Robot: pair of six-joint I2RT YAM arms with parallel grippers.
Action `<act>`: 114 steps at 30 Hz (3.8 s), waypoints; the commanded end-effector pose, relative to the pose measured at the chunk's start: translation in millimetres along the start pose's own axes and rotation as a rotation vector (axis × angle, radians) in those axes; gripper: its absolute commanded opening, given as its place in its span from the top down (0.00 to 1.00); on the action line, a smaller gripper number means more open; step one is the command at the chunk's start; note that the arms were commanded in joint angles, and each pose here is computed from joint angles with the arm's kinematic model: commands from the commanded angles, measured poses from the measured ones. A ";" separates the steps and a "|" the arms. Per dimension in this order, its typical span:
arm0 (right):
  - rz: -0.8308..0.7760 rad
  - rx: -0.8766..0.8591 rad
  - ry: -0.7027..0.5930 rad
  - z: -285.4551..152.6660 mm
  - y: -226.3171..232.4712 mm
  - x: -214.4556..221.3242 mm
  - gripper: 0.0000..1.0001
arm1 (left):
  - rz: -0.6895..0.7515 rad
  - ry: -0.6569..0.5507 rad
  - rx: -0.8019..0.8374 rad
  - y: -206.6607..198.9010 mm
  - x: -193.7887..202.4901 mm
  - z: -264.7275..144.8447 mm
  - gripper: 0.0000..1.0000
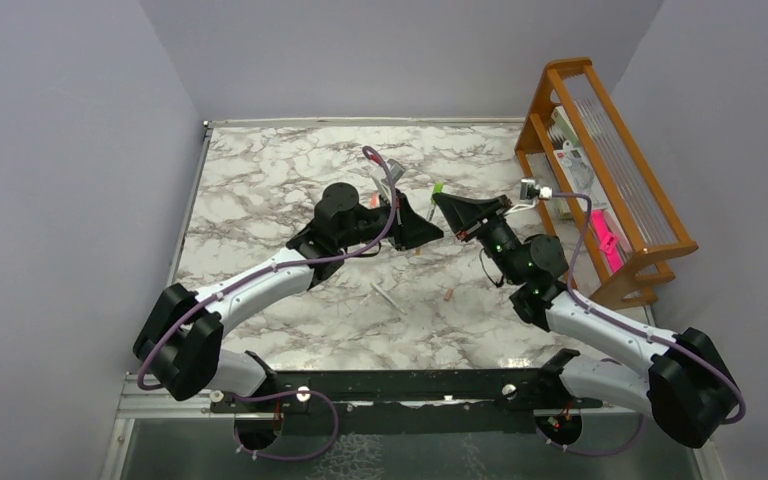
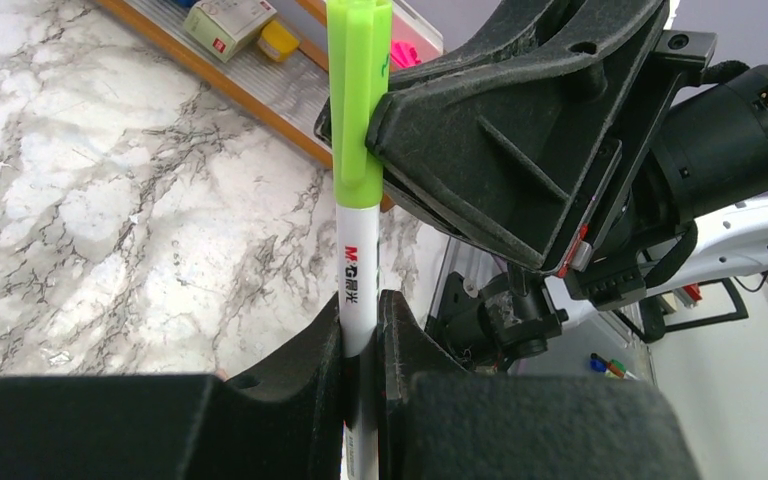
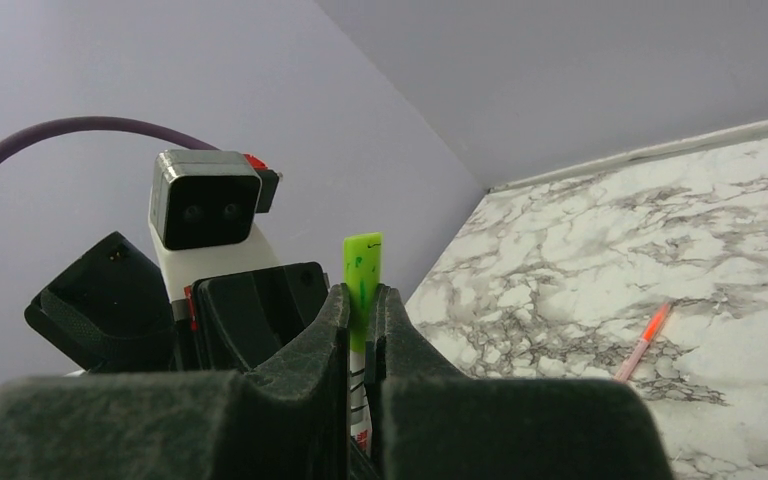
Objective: Insert the pens into the pen caps
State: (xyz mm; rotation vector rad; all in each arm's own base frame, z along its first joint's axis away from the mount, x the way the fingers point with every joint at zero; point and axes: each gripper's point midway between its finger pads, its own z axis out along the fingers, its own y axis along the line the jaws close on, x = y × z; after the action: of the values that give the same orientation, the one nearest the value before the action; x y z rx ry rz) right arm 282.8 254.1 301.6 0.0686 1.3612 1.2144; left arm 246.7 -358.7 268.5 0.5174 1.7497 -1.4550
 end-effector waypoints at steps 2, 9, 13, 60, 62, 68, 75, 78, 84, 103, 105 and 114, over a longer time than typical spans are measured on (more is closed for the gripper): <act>0.045 0.033 0.499 -61.8 -31.6 126.4 0.99 | 0.237 -0.467 0.105 -65.8 -147.7 -12.6 1.00; 0.060 0.022 0.513 -67.9 -34.1 133.9 0.99 | 0.254 -0.496 0.119 -73.8 -158.5 -15.5 1.00; 0.103 -0.010 0.522 -68.9 -27.4 136.9 0.99 | 0.281 -0.523 0.128 -79.2 -164.8 -18.7 1.00; -0.402 -0.099 0.079 3.1 81.6 -60.6 0.49 | 0.488 -0.244 0.312 -71.2 -62.7 -23.9 1.00; -0.397 -0.125 0.082 8.0 87.1 -59.7 0.53 | 0.490 -0.217 0.337 -72.4 -57.1 -22.0 1.00; -0.374 -0.187 0.090 18.1 100.9 -58.3 0.56 | 0.489 -0.190 0.358 -71.9 -51.5 -19.8 1.00; -0.366 -0.219 0.081 18.0 110.8 -62.9 0.57 | 0.475 -0.183 0.354 -68.9 -50.2 -17.3 1.00; -0.371 -0.226 0.073 16.0 114.7 -67.2 0.57 | 0.470 -0.182 0.350 -66.7 -50.1 -15.8 1.00; -0.381 -0.212 0.054 13.6 117.0 -75.6 0.58 | 0.459 -0.159 0.370 -67.2 -47.5 -12.4 1.00; -0.353 -0.170 0.117 14.4 98.4 -54.9 0.85 | 0.451 -0.138 0.399 -72.8 -43.5 -11.9 1.00; -0.352 -0.151 0.125 14.4 94.1 -53.0 0.98 | 0.451 -0.142 0.400 -74.0 -45.1 -11.9 1.00; -0.330 -0.095 0.251 10.1 72.8 -24.0 0.99 | 0.465 -0.181 0.392 -80.3 -59.5 -11.3 1.00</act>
State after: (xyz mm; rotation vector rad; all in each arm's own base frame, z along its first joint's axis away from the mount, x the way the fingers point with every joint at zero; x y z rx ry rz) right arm 251.3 267.5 406.8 -0.3461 1.3084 1.0224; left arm 220.6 -356.6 330.1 0.8917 1.2253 -1.4707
